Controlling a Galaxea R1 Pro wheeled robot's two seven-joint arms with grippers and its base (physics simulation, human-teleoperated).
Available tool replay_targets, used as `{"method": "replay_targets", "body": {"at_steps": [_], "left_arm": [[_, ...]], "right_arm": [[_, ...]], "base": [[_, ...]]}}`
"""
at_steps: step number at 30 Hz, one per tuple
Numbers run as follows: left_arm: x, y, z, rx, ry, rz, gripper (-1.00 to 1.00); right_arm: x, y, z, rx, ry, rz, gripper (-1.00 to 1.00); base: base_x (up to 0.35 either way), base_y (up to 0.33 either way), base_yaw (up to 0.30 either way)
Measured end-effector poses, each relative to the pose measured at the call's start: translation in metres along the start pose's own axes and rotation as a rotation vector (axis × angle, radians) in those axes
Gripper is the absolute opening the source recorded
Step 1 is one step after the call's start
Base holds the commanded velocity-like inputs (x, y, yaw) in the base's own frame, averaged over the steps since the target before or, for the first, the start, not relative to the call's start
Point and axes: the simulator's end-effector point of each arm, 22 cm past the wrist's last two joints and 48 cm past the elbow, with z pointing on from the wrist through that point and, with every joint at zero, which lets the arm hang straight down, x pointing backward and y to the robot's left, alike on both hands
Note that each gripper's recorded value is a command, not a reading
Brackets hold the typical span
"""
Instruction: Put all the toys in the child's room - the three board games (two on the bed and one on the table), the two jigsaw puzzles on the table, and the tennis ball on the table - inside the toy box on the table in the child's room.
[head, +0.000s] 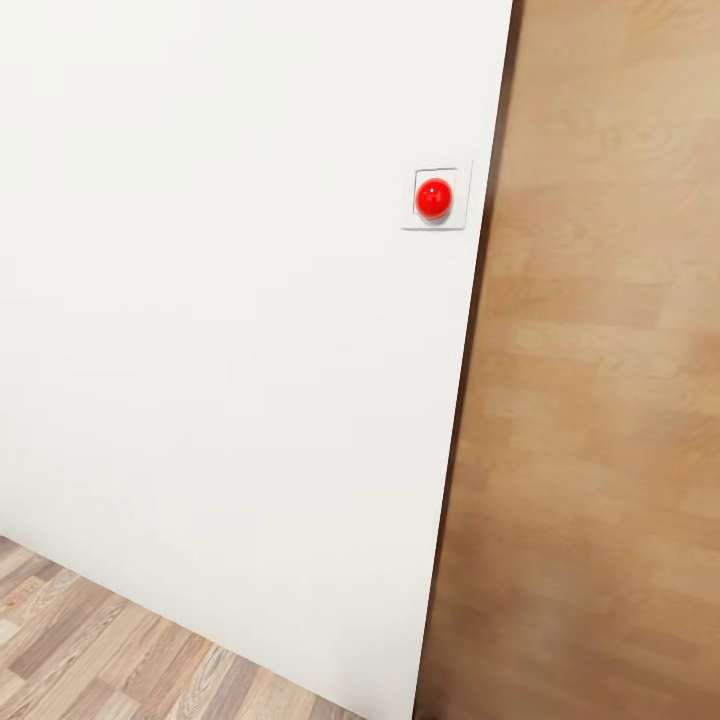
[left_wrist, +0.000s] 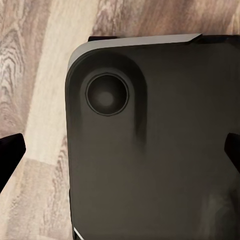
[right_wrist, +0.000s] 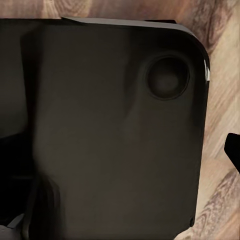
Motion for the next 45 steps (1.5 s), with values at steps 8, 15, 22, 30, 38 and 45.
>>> {"method": "replay_targets", "body": {"at_steps": [8,15,22,30,38,45], "left_arm": [[0.000,0.000,0.000,0.000,0.000,0.000,1.00],[0.000,0.000,0.000,0.000,0.000,0.000,1.00],[0.000,0.000,0.000,0.000,0.000,0.000,1.00],[0.000,0.000,0.000,0.000,0.000,0.000,1.00],[0.000,0.000,0.000,0.000,0.000,0.000,1.00],[0.001,0.000,0.000,0.000,0.001,0.000,1.00]], "right_arm": [[-0.001,0.018,0.000,-0.024,-0.002,-0.003,1.00],[-0.001,0.022,0.000,-0.031,-0.003,-0.008,1.00],[-0.001,0.043,-0.001,-0.058,-0.005,-0.020,1.00],[-0.001,0.045,-0.001,-0.060,-0.005,-0.018,1.00],[-0.001,0.045,-0.001,-0.059,-0.005,-0.009,1.00],[-0.009,0.042,-0.001,-0.050,-0.018,0.005,1.00]], "base": [[0.000,0.000,0.000],[0.000,0.000,0.000],[0.000,0.000,0.000],[0.000,0.000,0.031],[0.000,0.000,0.234],[0.000,0.000,0.272]]}}
